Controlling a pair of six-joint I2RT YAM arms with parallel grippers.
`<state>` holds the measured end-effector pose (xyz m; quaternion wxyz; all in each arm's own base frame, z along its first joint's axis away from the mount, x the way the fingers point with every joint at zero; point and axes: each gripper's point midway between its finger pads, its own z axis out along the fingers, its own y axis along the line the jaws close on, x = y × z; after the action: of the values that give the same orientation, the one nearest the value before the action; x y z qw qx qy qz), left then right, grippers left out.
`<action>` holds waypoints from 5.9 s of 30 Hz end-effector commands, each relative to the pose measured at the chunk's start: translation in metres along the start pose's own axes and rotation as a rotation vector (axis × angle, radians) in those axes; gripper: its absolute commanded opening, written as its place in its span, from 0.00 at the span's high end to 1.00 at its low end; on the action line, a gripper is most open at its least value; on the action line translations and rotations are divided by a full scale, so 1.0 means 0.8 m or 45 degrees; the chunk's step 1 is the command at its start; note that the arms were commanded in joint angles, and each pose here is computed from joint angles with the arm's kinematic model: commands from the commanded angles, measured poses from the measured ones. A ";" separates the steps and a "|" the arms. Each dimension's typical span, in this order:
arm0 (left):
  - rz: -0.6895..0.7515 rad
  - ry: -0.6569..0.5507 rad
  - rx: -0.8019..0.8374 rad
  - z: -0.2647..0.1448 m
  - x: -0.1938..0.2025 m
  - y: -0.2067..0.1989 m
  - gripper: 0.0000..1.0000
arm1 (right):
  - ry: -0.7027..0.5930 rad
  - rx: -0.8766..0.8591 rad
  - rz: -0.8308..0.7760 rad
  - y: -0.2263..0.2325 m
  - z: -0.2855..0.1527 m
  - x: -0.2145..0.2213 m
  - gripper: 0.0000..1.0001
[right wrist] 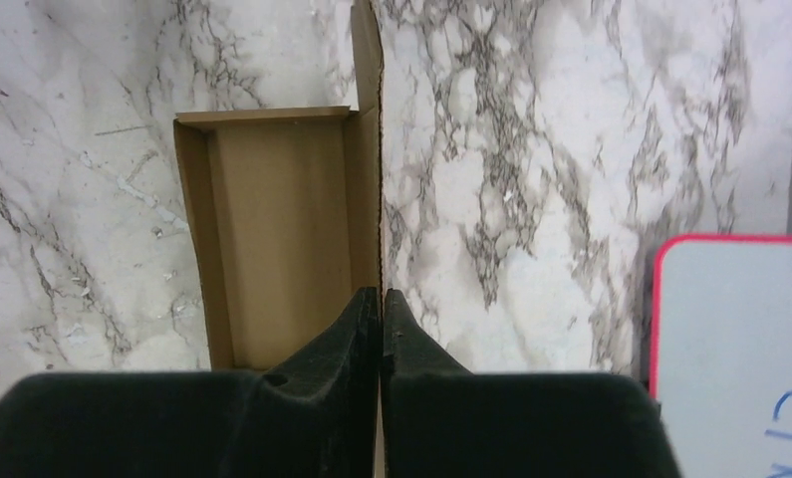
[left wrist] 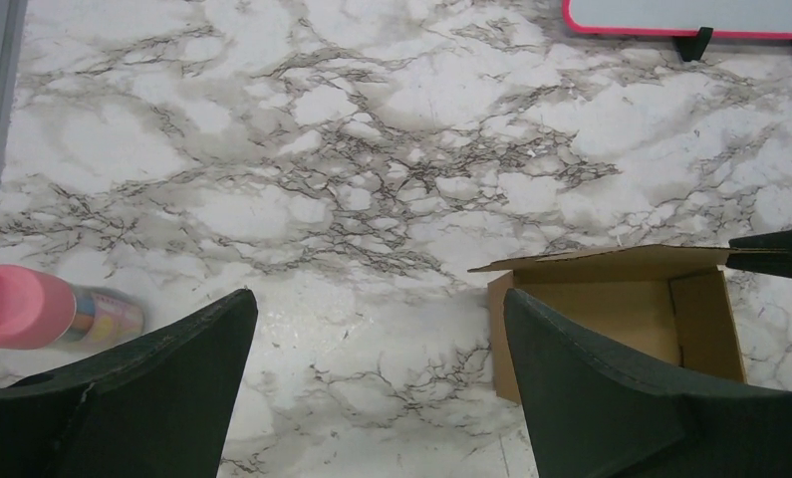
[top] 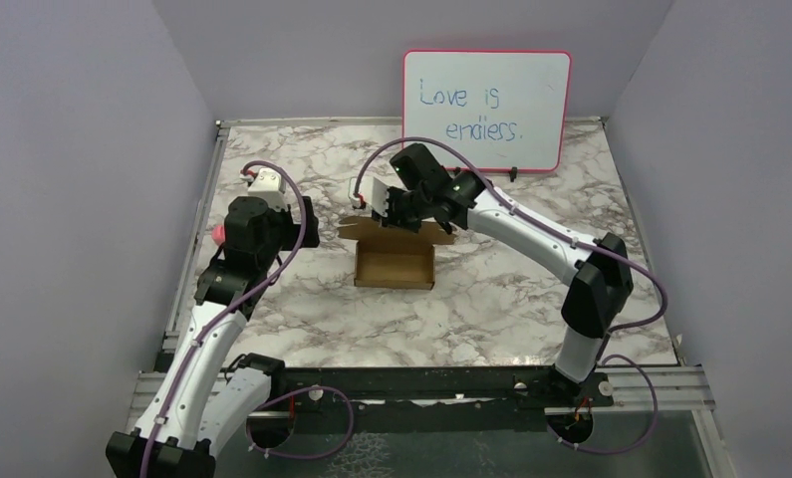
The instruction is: Fold the paper box
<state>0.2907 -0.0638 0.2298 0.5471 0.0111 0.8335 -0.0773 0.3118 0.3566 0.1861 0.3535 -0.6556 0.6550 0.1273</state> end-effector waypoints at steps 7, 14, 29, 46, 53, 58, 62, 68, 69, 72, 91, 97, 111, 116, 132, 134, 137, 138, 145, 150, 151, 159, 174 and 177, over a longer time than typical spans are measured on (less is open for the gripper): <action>0.054 0.016 0.133 0.017 0.008 -0.006 0.06 | -0.127 -0.148 -0.121 -0.020 0.019 -0.030 0.82; 0.184 0.050 0.223 0.038 -0.001 -0.017 0.06 | -0.161 -0.071 -0.052 -0.030 -0.008 -0.042 0.51; 0.498 0.191 0.438 0.089 0.001 -0.037 0.04 | -0.132 0.118 0.223 -0.057 -0.084 0.055 0.41; 0.772 0.194 0.951 0.105 0.019 -0.079 0.15 | -0.054 0.016 0.222 -0.043 -0.056 0.100 0.50; 0.742 0.288 1.043 0.118 0.045 -0.083 0.28 | -0.036 -0.030 0.238 -0.041 -0.039 0.107 0.53; 0.715 0.307 1.074 0.124 0.052 -0.086 0.32 | -0.019 -0.053 0.254 -0.039 -0.024 0.115 0.57; 0.683 0.310 1.119 0.123 0.054 -0.092 0.40 | -0.001 -0.058 0.261 -0.038 -0.017 0.121 0.61; 0.677 0.326 1.136 0.123 0.060 -0.092 0.56 | -0.010 -0.050 0.252 -0.040 -0.018 0.120 0.73; 0.678 0.324 1.140 0.122 0.060 -0.092 0.59 | -0.013 -0.047 0.250 -0.041 -0.018 0.120 0.75; 0.683 0.321 1.156 0.119 0.061 -0.093 0.66 | -0.024 -0.043 0.241 -0.040 -0.020 0.119 0.81; 0.576 0.345 1.129 0.116 0.051 -0.098 0.89 | -0.068 -0.071 0.320 -0.045 -0.017 0.100 0.99; 0.535 0.363 1.009 0.122 0.043 -0.093 0.93 | -0.062 -0.011 0.392 -0.058 -0.013 0.100 0.99; 0.434 0.376 0.751 0.136 0.042 -0.079 0.98 | -0.065 0.102 0.531 -0.075 -0.010 0.098 0.99; 0.317 0.397 0.651 0.136 0.043 -0.077 1.00 | -0.051 0.238 0.622 -0.089 -0.014 0.100 0.99; -0.152 0.339 0.315 0.147 0.036 -0.069 1.00 | -0.004 0.541 1.050 -0.088 0.001 0.105 0.99; -0.209 0.323 0.264 0.148 0.034 -0.067 1.00 | -0.031 0.562 1.115 -0.088 0.000 0.101 0.99; -0.269 0.278 0.212 0.147 0.026 -0.066 1.00 | -0.024 0.593 1.185 -0.085 0.001 0.100 0.99; -0.288 0.262 0.203 0.146 0.023 -0.067 1.00 | -0.014 0.612 1.205 -0.085 0.001 0.102 0.99; -0.323 0.216 0.152 0.148 0.017 -0.076 0.99 | 0.057 0.747 1.313 -0.081 0.004 0.105 0.99; -0.242 0.202 0.032 0.149 0.022 -0.077 0.99 | 0.099 0.812 1.365 -0.079 0.007 0.111 0.99; -0.219 0.196 0.008 0.150 0.021 -0.077 0.99 | 0.110 0.837 1.377 -0.080 0.007 0.114 0.99; -0.091 0.180 -0.119 0.151 0.024 -0.080 0.97 | 0.153 0.947 1.409 -0.082 0.007 0.126 0.99; -0.106 0.128 -0.267 0.162 0.020 -0.085 0.97 | 0.206 1.113 1.507 -0.086 0.001 0.137 0.99; -0.107 0.115 -0.292 0.163 0.020 -0.086 0.96 | 0.192 1.125 1.519 -0.087 0.001 0.136 0.99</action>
<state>0.3857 -0.1560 0.1541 0.4735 -0.0469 0.8792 -0.0239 0.3897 0.2816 0.1427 0.4095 -0.0195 0.9118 0.0227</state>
